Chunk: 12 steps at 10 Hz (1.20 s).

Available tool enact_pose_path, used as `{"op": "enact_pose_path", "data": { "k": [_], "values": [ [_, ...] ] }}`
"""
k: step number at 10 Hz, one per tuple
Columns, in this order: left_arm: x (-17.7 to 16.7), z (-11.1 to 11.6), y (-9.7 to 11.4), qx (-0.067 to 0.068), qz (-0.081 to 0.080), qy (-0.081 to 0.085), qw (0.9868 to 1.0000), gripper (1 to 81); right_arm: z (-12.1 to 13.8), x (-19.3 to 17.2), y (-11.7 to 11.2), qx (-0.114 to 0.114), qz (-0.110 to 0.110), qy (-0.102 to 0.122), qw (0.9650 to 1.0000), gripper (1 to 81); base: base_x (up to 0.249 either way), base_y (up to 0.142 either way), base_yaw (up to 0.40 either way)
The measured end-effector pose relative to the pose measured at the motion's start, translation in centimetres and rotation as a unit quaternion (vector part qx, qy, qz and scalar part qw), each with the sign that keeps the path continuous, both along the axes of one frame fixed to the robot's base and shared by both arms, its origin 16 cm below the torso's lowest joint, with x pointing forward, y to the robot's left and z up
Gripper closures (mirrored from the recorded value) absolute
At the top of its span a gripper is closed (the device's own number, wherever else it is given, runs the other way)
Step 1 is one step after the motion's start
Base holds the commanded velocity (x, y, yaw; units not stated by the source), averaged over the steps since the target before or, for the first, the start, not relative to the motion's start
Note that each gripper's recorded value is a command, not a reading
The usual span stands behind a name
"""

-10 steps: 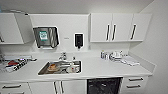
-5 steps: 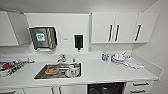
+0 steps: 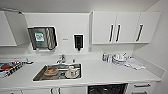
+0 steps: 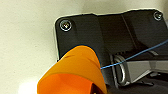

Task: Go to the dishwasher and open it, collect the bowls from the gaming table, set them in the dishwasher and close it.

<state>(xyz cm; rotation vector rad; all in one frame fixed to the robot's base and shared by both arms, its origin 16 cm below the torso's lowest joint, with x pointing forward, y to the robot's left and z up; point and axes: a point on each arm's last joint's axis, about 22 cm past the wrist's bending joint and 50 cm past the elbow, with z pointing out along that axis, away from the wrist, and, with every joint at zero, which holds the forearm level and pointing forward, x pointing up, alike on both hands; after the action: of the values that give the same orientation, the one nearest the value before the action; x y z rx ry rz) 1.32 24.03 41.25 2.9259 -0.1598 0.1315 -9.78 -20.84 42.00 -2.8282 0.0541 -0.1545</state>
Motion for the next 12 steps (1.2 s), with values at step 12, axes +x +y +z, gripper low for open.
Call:
{"op": "enact_pose_path", "data": {
  "k": [12],
  "values": [
    [-2.3, 1.9, -1.0, -0.074, 0.0, 0.033, 0.9967, 81.1, 1.5, -2.6, -3.9, 0.013, -0.006, 0.033, 0.9994, 81.1, 0.0, 0.0, 0.0]
  ]
}}
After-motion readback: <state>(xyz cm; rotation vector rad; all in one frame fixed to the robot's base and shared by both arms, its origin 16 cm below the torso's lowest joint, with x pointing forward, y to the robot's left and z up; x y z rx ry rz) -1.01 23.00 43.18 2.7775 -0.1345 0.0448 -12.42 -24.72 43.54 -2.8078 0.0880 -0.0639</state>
